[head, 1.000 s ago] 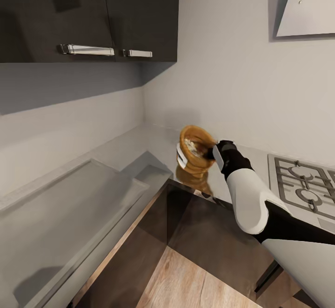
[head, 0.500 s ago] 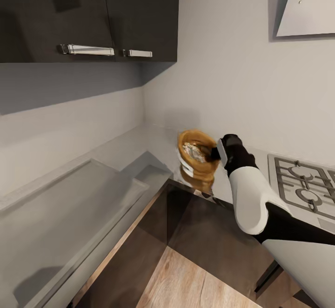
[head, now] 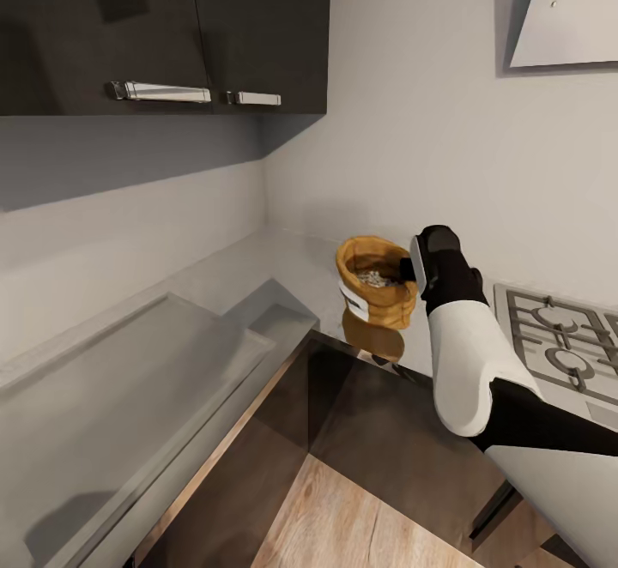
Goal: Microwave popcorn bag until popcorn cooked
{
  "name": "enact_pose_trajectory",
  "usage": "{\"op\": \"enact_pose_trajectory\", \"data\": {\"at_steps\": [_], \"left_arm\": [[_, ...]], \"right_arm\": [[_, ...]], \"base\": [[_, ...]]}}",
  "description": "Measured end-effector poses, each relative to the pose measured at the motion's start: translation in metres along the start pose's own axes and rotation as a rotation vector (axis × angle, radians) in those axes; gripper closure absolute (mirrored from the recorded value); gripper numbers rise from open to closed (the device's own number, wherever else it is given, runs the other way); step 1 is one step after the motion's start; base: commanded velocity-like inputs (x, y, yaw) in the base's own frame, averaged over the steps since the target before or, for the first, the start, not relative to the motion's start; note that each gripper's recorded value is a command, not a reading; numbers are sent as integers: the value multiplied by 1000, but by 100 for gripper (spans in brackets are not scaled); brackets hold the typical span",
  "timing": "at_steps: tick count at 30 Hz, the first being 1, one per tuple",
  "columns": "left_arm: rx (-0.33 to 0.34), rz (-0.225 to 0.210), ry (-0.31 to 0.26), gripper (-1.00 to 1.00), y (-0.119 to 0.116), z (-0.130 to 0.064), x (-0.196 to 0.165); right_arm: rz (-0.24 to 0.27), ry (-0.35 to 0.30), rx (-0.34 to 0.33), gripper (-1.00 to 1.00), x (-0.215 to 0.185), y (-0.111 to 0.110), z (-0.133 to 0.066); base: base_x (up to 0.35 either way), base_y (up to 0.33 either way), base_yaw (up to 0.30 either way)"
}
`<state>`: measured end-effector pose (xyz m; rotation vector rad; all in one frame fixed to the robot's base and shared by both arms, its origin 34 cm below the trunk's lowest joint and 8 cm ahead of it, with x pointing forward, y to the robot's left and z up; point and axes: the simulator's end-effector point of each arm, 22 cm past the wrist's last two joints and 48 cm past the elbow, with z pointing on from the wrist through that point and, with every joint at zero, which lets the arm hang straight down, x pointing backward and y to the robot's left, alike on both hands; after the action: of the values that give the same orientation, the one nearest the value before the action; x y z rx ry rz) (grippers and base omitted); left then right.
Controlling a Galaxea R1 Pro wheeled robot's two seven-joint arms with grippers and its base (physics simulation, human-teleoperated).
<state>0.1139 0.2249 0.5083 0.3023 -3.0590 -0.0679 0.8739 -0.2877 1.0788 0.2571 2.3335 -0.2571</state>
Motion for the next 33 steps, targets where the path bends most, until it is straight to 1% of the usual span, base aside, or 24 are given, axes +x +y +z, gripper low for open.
{"op": "enact_pose_trajectory", "data": {"at_steps": [7,16,20,25,28,33], "left_arm": [[3,3,1,-100,-1,0,1],[0,1,0,-100,-1,0,0],[0,1,0,-100,-1,0,0],[0,1,0,-100,-1,0,0],[0,0,0,-100,-1,0,0],[0,0,0,-100,-1,0,0]], "right_arm": [[2,1,-2,100,0,0,0],[9,5,-8,100,2,1,2],[11,5,-45,100,1,9,1],[14,4,-176,100,1,37,-2],[10,3,-193,100,1,41,-3],[-2,-2,-185,100,-1,41,-3]], "base": [[-12,0,0],[-322,0,0],[-345,0,0],[-345,0,0],[-345,0,0],[-345,0,0]]}}
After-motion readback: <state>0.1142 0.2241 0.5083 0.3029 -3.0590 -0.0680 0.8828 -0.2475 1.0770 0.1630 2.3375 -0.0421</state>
